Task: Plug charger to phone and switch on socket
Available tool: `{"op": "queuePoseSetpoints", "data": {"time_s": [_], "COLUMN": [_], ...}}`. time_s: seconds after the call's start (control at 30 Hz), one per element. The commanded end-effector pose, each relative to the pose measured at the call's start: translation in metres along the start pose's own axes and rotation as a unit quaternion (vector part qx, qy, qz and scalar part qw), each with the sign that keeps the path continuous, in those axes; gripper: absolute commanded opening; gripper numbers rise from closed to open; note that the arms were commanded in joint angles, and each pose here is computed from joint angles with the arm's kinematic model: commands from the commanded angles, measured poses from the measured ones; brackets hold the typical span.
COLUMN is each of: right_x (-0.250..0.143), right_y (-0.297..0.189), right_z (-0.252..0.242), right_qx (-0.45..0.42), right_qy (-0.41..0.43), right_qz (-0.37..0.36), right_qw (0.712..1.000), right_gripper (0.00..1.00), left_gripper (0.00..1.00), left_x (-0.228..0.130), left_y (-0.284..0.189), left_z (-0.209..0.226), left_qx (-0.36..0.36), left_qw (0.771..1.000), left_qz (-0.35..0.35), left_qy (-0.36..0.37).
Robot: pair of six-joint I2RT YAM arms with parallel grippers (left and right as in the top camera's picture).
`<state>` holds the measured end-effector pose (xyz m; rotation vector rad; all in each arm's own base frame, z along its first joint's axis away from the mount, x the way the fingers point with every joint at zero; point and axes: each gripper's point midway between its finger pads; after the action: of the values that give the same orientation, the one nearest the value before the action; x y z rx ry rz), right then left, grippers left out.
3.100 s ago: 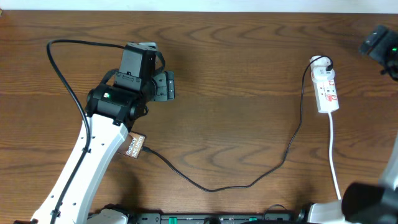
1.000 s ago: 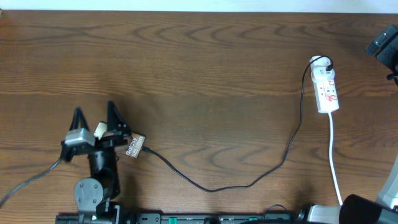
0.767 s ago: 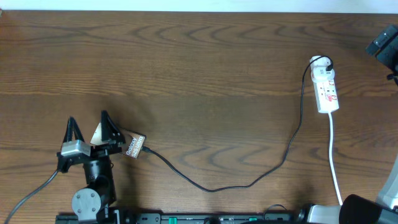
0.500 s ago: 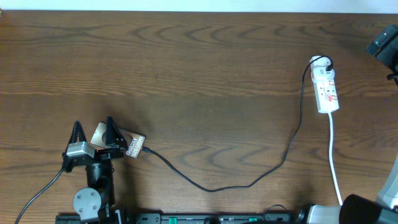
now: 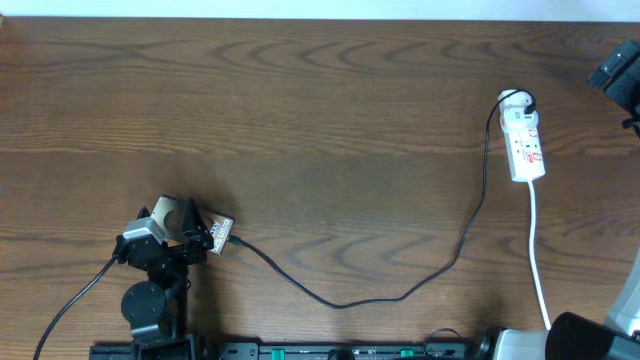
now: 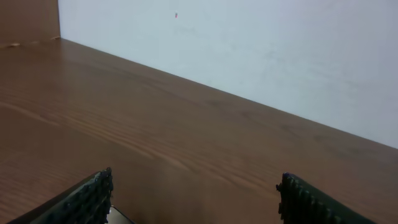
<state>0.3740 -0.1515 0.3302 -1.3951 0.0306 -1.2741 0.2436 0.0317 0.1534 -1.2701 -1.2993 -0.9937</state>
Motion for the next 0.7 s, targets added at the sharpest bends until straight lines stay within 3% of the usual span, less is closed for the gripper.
{"op": "queuePoseSetpoints", "data": {"time_s": [0.0,0.47,0.67], "right_x": [0.003,0.003,0.003], "right_y": [-0.007,-0.007,-0.007], "right_z": [-0.001,-0.001,-0.001], "right_qx": [0.0,0.0,0.0], "right_qy": [0.008,0.008,0.008], "right_qz": [-0.009,-0.009,-0.009], "right_qw": [1.0,1.0,1.0], "right_gripper": [0.99,0.99,0.99], "left_gripper": [0.83,0.83,0.83], "left_x": [-0.013,-0.013,-0.019], "left_y": [0.0,0.0,-0.002], "left_z": [-0.002,-0.001,-0.037], "left_qx": [-0.007,-0.007,-0.08], "left_qw": [1.0,1.0,0.996], "left_qz": [0.024,0.024,0.035], "left_qy": [0.004,0.004,0.013]}}
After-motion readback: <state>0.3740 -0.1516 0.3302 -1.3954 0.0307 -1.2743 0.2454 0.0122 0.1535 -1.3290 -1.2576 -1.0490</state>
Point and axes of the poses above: each gripper's point midway between its finger pads, its own y axis out along the fingers, its own z axis along the line the jaws close on, x = y × z, and after that the axes turned 8 degrees about y, right-handed
